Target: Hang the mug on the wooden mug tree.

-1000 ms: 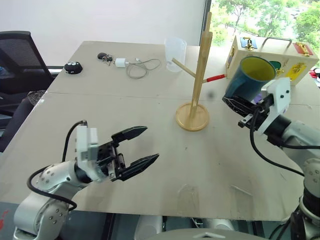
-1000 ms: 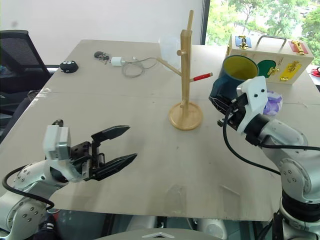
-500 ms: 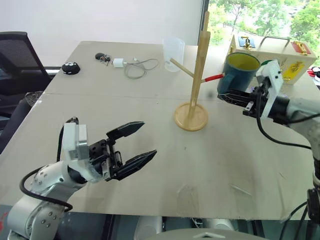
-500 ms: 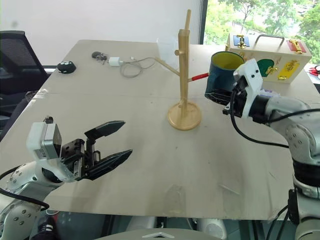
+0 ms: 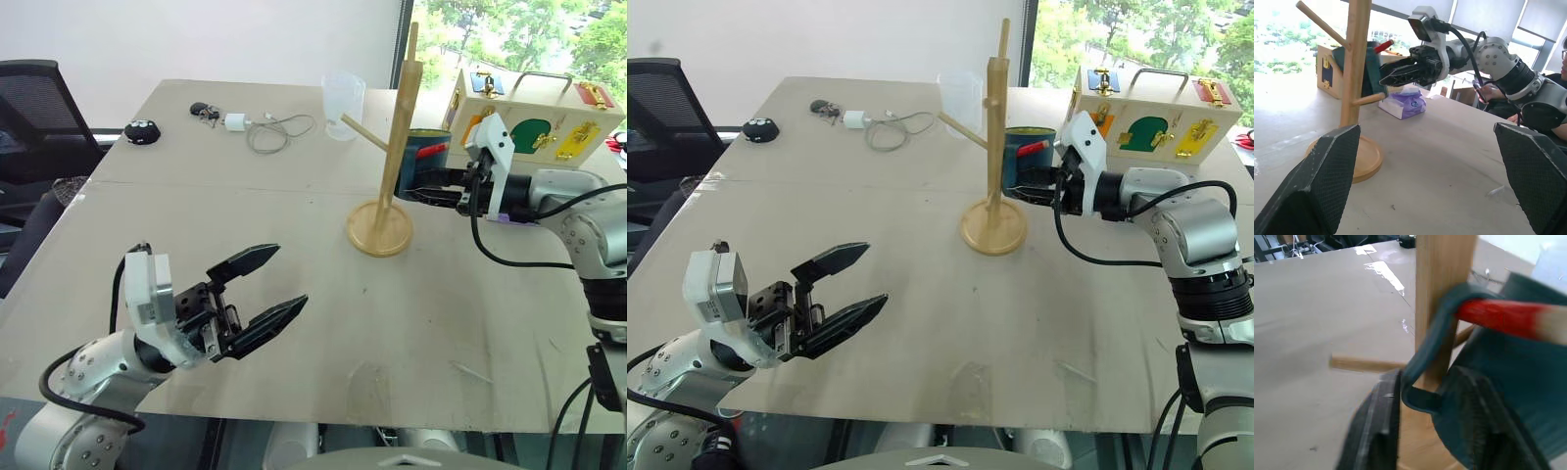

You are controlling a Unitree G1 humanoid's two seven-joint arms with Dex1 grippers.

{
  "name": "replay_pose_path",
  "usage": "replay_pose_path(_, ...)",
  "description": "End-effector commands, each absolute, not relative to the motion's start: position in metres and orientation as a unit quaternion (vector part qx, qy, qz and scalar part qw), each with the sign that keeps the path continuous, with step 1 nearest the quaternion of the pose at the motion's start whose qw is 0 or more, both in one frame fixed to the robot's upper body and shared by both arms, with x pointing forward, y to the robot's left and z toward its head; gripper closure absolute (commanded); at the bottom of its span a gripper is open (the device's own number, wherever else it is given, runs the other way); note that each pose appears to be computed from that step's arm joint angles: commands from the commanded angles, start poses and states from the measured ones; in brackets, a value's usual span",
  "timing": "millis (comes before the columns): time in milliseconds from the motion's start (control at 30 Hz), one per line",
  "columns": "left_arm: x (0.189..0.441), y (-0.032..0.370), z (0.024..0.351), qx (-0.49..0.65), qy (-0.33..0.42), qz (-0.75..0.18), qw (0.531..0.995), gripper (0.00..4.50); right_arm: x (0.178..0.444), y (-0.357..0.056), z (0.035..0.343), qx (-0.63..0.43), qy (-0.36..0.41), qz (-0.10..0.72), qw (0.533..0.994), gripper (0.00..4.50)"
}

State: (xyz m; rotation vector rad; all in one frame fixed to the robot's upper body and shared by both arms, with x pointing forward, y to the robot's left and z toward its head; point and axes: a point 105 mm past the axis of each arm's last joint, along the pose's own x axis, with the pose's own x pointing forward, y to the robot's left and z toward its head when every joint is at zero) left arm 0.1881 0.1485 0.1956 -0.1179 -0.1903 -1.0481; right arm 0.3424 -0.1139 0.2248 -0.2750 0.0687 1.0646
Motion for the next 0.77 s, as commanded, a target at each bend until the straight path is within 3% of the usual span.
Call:
replay_pose_path(33, 0.183, 0.147, 0.203, -0.043, -0.111, -0.501, 0.857, 0.0, 0.336, -0.123, 0.249, -0.156, -0.022, 0.478, 0.864, 1.41)
replay_pose_path(100, 0.184, 0.15, 0.202, -0.045, -0.11, -0.497, 0.859, 0.0, 0.327, -0.13, 0.252, -0.156, -0.029, 0.472, 0.867, 0.38)
replay_pose_path(367, 0.202, 0.159, 0.184, -0.042, -0.073, -0.462, 0.883, 0.0, 0.279, -0.159, 0.245, -0.12, -0.046, 0.439, 0.889, 0.38)
replay_pose_path(500, 0.211, 0.17, 0.162, -0.038, -0.024, -0.433, 0.9, 0.0, 0.258, -0.184, 0.207, -0.14, 0.0, 0.397, 0.907, 0.38)
replay_pose_path(600, 0.216, 0.19, 0.126, -0.002, 0.057, -0.374, 0.925, 0.0, 0.237, -0.218, 0.165, -0.157, 0.061, 0.354, 0.92, 0.38)
replay_pose_path(767, 0.211, 0.207, 0.106, -0.002, 0.09, -0.368, 0.925, 0.0, 0.212, -0.244, 0.131, -0.174, 0.112, 0.326, 0.923, 0.38)
